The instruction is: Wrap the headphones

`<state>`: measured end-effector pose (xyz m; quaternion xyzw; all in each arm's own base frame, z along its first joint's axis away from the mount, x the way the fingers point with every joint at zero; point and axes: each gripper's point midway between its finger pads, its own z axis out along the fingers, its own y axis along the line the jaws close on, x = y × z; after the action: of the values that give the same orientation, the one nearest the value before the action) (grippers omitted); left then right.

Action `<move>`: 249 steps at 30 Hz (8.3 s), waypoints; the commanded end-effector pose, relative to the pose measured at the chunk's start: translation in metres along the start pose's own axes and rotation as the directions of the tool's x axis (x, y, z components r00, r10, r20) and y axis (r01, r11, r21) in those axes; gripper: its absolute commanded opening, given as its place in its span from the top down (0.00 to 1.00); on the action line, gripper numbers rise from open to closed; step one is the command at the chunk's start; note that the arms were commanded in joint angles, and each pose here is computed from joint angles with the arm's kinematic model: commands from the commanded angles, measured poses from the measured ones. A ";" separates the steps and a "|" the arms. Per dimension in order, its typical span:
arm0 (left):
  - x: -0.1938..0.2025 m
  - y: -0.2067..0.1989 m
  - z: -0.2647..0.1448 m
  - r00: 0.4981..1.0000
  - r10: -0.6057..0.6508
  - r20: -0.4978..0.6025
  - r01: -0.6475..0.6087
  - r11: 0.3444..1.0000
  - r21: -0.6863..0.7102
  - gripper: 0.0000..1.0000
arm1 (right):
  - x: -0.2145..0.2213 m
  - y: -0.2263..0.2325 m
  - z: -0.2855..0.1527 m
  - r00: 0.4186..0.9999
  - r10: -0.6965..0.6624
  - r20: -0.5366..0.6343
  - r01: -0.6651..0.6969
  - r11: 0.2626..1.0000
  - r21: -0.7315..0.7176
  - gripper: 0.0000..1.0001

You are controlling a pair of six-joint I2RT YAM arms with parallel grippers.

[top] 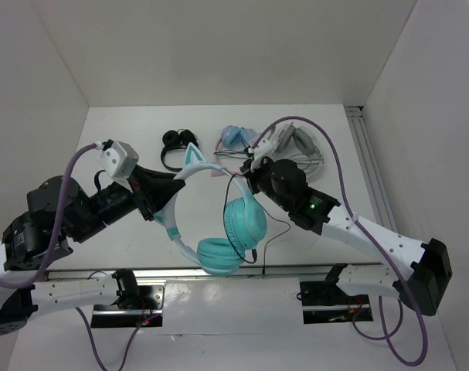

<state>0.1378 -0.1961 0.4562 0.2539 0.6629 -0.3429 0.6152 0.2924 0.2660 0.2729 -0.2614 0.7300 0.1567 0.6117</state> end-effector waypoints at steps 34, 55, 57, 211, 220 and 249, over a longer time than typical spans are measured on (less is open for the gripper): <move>-0.083 0.120 -0.045 0.770 -0.211 0.602 0.585 0.609 -0.535 1.00 | -0.012 0.161 -0.070 0.921 0.294 0.255 0.010 0.637 -0.771 1.00; -0.047 0.149 -0.016 0.836 -0.067 0.545 0.520 0.415 -0.747 1.00 | -0.027 0.220 -0.099 0.921 0.305 0.242 0.028 0.567 -0.824 0.91; -0.042 0.151 -0.012 0.851 -0.041 0.524 0.494 0.402 -0.771 1.00 | -0.031 0.226 -0.107 0.919 0.307 0.245 0.047 0.534 -0.844 0.91; -0.039 0.076 0.005 0.968 -0.212 0.134 0.250 0.842 -0.477 1.00 | 0.007 0.071 0.007 0.962 0.176 0.209 -0.036 0.839 -0.543 0.79; -0.040 0.083 0.013 0.964 -0.220 0.151 0.267 0.808 -0.525 1.00 | 0.041 0.078 0.014 0.963 0.224 0.151 -0.098 0.811 -0.578 0.76; -0.065 0.080 0.004 0.943 -0.248 0.221 0.328 0.805 -0.494 1.00 | 0.066 0.047 0.040 0.968 0.205 0.145 -0.135 0.911 -0.389 0.59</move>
<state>0.2119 -0.1447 0.4596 0.0021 0.7656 -0.1809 0.6174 0.2852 0.3153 0.1929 -0.2931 0.6603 0.3748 0.5811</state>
